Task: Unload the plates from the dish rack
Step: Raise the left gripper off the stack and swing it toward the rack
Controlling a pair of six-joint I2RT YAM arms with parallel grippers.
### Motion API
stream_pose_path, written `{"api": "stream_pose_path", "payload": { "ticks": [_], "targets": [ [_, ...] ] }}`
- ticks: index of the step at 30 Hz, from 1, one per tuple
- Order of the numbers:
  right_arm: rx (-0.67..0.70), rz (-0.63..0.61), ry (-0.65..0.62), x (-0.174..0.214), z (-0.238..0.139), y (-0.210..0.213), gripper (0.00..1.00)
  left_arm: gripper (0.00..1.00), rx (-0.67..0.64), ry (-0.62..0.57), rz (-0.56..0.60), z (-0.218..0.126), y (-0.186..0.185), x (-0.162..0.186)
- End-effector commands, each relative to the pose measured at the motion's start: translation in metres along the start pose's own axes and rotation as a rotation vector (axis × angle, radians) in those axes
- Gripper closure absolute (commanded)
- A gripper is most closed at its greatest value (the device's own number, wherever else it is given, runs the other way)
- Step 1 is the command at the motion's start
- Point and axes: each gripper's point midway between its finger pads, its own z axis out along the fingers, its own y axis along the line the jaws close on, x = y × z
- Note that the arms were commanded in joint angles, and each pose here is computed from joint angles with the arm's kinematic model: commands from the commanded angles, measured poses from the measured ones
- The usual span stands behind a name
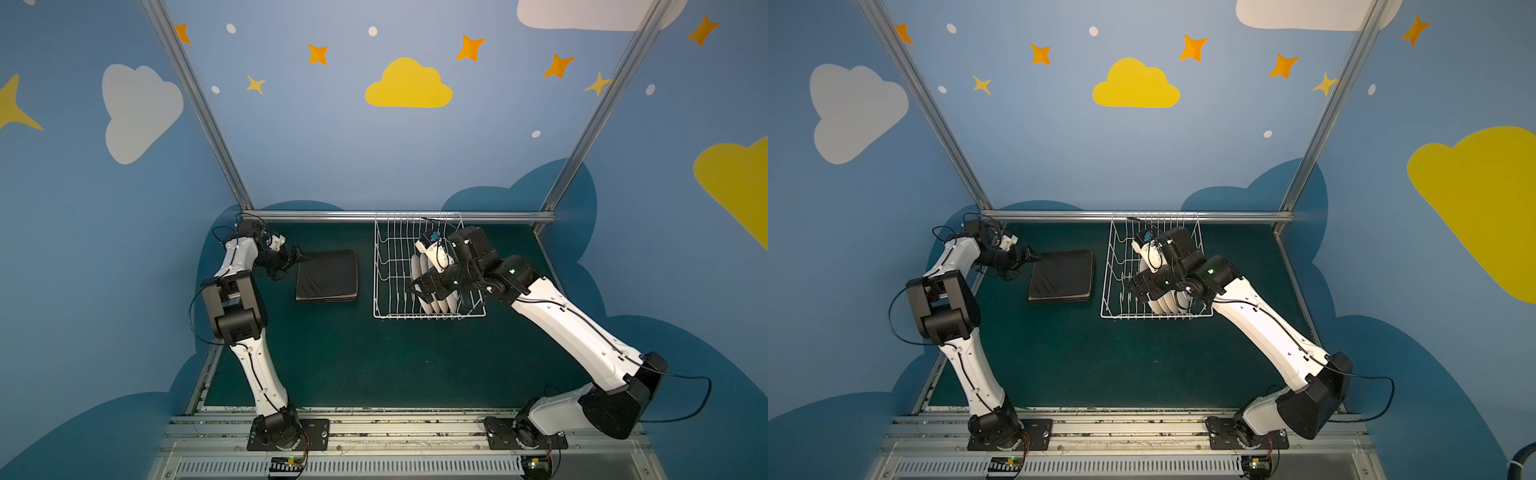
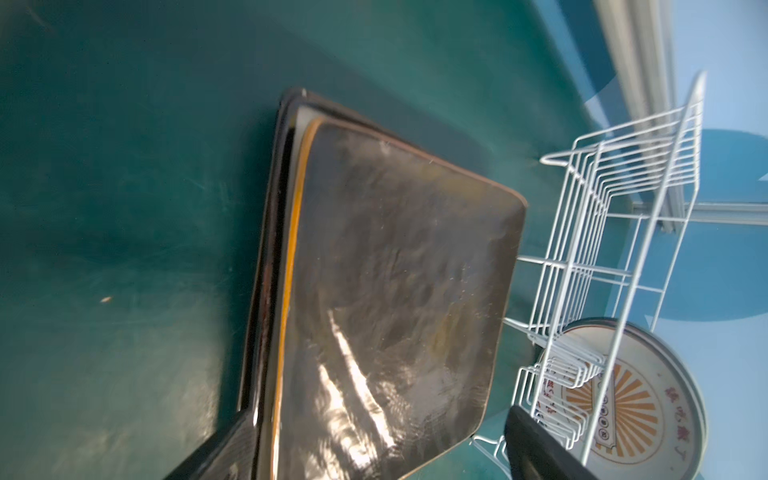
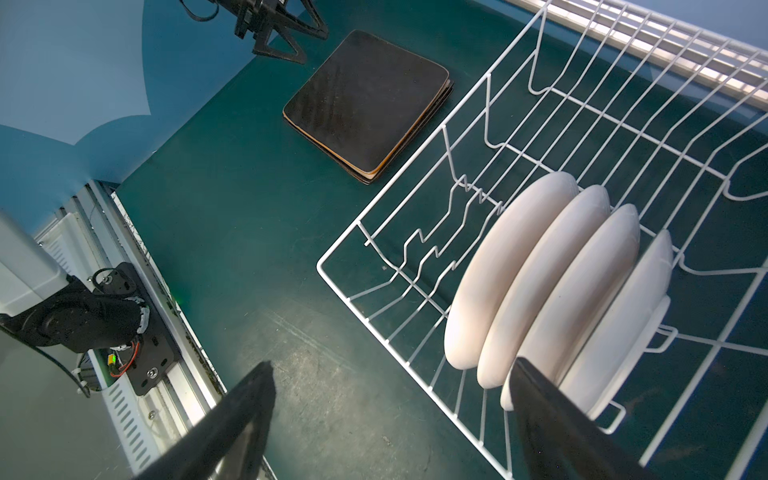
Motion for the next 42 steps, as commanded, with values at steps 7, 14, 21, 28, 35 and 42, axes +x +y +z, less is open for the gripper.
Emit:
{"api": "stream_pose_path", "payload": {
  "ticks": [7, 14, 21, 28, 35, 42],
  "targets": [
    [0.13, 0.048, -0.127, -0.015, -0.029, -0.017, 0.12, 0.0, 0.053, -0.218, 0.118, -0.069, -0.066, -0.022],
    [0.176, 0.113, -0.177, -0.015, -0.045, -0.025, 0.12, 0.01, 0.05, -0.305, 0.268, -0.105, -0.127, -0.006],
    [0.19, 0.259, -0.238, -0.011, -0.051, -0.031, 0.12, 0.01, 0.082, -0.339, 0.4, -0.121, -0.192, 0.04],
    [0.179, 0.323, -0.224, 0.002, -0.05, -0.031, 0.12, 0.03, 0.123, -0.369, 0.475, -0.116, -0.233, 0.092],
    [0.172, 0.325, -0.166, 0.017, -0.045, -0.03, 0.12, 0.05, 0.154, -0.287, 0.46, -0.098, -0.253, 0.144],
    [0.188, 0.328, -0.142, 0.036, -0.044, -0.036, 0.12, 0.08, 0.205, -0.199, 0.453, -0.065, -0.273, 0.194]
  ]
}}
